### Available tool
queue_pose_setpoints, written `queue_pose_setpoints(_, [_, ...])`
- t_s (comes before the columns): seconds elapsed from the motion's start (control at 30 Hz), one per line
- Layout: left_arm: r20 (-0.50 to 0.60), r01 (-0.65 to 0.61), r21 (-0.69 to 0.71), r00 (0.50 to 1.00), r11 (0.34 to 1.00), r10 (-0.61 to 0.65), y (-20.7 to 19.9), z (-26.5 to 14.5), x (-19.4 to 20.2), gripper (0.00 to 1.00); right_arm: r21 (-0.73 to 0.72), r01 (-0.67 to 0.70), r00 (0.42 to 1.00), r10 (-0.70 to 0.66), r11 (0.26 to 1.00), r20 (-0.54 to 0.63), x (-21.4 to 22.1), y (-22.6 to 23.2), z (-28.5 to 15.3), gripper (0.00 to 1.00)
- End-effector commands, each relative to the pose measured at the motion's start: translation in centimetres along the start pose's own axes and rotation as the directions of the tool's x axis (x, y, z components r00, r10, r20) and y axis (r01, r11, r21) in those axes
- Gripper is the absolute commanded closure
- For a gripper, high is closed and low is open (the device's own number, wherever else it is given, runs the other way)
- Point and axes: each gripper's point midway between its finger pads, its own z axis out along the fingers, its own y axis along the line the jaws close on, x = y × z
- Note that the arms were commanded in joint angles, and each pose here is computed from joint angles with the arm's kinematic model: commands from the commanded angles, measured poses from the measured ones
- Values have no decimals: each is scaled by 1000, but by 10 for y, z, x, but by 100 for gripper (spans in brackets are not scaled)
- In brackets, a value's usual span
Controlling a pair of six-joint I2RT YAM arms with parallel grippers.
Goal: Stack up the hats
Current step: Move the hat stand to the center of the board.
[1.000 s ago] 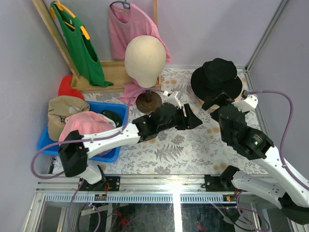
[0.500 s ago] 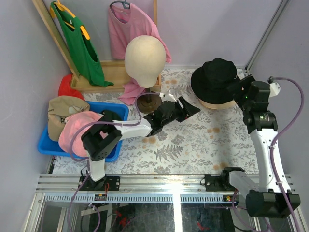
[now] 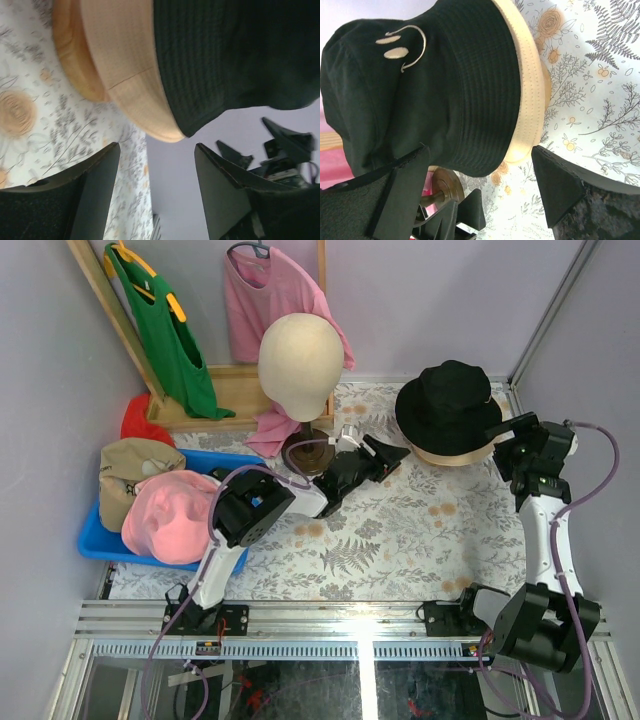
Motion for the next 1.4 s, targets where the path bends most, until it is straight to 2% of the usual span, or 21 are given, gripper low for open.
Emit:
queue_pose_setpoints(0.0, [122,45,229,990,972,-75,-55,9,-35,39,-118,-17,1000,19,993,16,-13,21,3,11])
queue_pose_setpoints(0.33, [177,79,268,976,960,-129,-44,26,-62,39,-135,-52,999,53,989,-1,-16,16,25,16])
queue_pose_setpoints(1.03, [190,94,323,968,942,-162,-42,61,-81,40,-120,-47,999,48,992,2,-22,10,52,19])
queue_pose_setpoints(1.13, [191,96,329,968,939,-165,-42,64,-82,43,-116,-48,999,48,992,5,-24,8,54,19])
queue_pose_setpoints(1.23, [181,99,341,969,935,-168,-41,65,-79,54,-112,-54,998,55,992,3,-24,3,57,20])
queue_pose_setpoints(1.37, [177,108,338,968,935,-176,-34,64,-77,61,-117,-58,998,58,991,4,-26,0,59,21])
